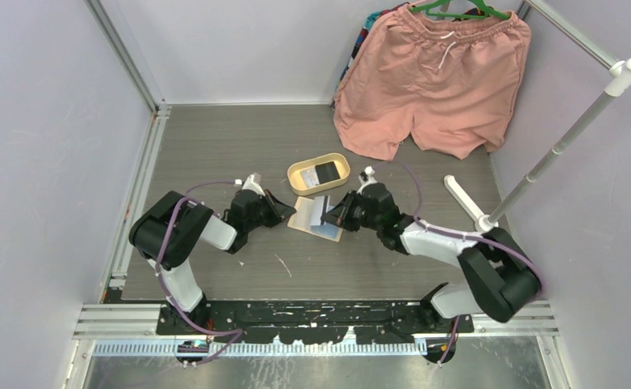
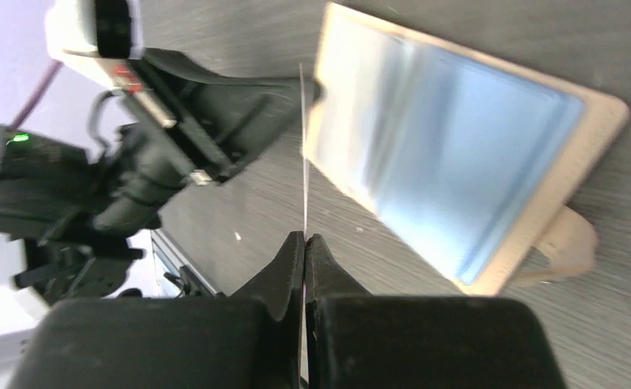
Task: Take the credit cards out of the card holder
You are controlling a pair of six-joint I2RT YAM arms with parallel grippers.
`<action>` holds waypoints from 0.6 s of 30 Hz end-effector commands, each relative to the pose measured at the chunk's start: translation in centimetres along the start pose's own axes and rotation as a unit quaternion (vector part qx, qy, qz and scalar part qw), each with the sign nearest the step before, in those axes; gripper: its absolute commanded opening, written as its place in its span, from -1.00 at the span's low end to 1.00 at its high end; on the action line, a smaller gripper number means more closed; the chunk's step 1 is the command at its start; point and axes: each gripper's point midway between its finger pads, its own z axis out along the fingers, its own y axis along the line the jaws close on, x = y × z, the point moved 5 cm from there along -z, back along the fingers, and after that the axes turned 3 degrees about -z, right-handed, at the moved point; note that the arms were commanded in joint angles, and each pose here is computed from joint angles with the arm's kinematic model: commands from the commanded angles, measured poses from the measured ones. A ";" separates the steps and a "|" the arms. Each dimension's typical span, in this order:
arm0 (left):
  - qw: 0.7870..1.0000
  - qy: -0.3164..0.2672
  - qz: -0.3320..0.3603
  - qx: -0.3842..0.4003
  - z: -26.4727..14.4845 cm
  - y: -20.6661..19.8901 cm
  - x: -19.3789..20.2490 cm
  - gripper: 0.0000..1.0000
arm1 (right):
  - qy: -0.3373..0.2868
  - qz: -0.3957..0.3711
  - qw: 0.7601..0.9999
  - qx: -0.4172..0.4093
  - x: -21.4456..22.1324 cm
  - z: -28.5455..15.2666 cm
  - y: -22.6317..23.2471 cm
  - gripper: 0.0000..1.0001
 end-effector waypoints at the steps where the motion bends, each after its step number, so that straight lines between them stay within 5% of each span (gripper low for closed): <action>1: 0.954 0.181 -0.010 -0.238 -5.4 10.9 8.9 -1.00 | 0.008 -0.113 0.994 -0.005 -2.8 -2.2 3.4 -0.97; 18: 0.957 0.186 -0.008 -0.225 -5.5 10.9 9.2 -1.00 | 0.140 -0.222 0.964 -0.047 -11.7 5.7 9.9 -0.97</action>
